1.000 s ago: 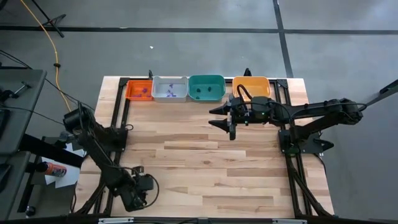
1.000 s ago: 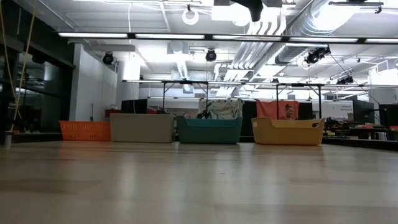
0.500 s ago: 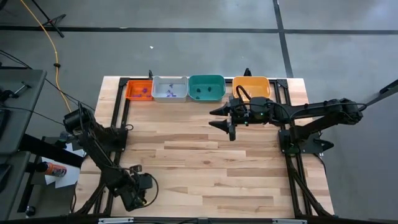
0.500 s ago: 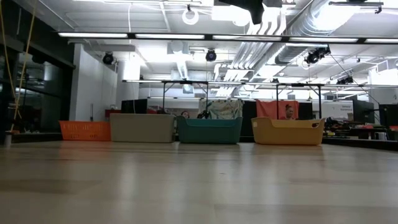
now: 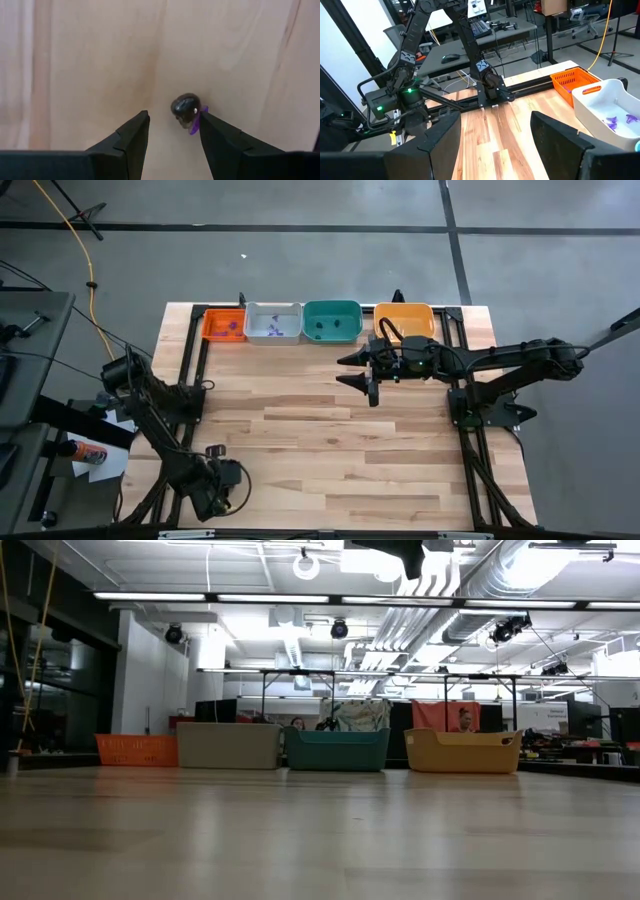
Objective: Sort Halloween decoration
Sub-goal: Put the violet witch hat into the gray bin
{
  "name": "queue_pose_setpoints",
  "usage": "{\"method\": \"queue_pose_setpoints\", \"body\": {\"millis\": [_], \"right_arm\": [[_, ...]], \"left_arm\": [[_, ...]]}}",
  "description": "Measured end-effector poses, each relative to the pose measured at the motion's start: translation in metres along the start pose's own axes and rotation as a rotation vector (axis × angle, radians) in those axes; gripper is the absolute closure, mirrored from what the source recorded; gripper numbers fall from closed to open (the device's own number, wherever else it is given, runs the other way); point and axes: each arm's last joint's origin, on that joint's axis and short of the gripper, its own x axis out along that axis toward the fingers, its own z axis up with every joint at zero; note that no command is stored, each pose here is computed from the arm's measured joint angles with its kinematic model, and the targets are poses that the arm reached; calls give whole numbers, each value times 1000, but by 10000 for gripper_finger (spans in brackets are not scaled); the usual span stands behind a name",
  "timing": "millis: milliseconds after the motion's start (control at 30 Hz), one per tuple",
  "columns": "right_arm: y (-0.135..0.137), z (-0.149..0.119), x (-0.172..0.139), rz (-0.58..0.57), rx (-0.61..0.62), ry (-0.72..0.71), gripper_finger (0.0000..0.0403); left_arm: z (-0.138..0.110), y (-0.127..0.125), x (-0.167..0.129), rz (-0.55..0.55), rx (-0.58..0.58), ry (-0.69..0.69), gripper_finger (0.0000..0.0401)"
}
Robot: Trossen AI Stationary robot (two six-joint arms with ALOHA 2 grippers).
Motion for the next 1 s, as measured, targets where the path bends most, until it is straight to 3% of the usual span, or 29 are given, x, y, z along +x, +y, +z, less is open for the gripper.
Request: {"method": "queue_pose_setpoints", "body": {"millis": [333, 1000], "right_arm": [[0, 0, 0, 0, 2, 0, 169], [0, 0, 0, 0, 3, 0, 169]], "left_arm": [[1, 1, 0, 29, 96, -53, 241], [6, 3, 1, 54, 129, -86, 241]]}}
